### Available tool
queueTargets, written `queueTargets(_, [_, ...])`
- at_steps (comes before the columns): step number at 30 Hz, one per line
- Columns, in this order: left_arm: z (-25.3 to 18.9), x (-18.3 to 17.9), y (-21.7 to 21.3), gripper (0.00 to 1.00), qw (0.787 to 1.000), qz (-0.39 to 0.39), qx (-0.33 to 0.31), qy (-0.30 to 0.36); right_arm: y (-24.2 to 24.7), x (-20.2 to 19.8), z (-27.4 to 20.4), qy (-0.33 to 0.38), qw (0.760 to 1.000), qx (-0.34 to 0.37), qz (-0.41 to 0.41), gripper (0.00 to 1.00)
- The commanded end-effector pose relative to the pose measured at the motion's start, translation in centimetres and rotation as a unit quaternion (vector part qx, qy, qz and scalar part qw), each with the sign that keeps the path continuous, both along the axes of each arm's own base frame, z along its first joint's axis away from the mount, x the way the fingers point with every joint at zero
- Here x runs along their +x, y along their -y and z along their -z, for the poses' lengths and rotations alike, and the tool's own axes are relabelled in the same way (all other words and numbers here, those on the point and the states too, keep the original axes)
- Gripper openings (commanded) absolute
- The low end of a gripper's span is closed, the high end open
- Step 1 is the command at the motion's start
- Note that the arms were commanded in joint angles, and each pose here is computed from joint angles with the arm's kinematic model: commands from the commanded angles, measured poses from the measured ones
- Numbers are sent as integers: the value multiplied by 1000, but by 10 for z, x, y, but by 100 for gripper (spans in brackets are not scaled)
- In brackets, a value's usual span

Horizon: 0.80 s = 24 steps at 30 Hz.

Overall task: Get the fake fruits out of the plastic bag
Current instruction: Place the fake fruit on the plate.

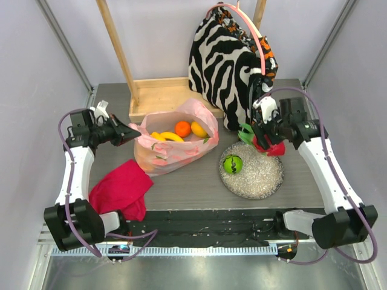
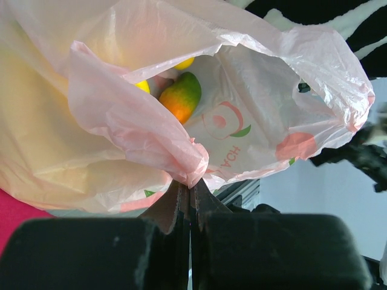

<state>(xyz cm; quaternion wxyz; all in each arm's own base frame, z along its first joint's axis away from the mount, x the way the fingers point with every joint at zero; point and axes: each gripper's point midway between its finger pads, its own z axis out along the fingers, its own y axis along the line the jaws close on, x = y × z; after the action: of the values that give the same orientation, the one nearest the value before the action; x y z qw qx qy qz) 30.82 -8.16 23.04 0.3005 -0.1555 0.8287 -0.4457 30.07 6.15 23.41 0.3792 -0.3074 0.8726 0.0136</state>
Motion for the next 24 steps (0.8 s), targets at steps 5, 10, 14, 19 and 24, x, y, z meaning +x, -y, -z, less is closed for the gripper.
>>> queueTargets(5, [-17, 1, -1, 0, 999, -7, 9, 35, -2, 17, 58, -47, 998, -14, -39, 30])
queueTargets(10, [-19, -2, 0, 0, 999, -8, 11, 37, -9, 44, 89, -63, 998, -3, -32, 30])
queueTargets(14, [-17, -7, 1, 0, 999, -6, 12, 31, -21, 57, 97, -75, 996, 33, -22, 31])
queueTargets(19, [-13, -11, 1, 0, 1000, -5, 13, 27, -33, 62, 111, -100, 992, 73, -7, 34])
queueTargets(24, [-12, -14, 3, 0, 1000, 0, 11, 24, -43, 50, 121, -117, 988, 103, -15, 48])
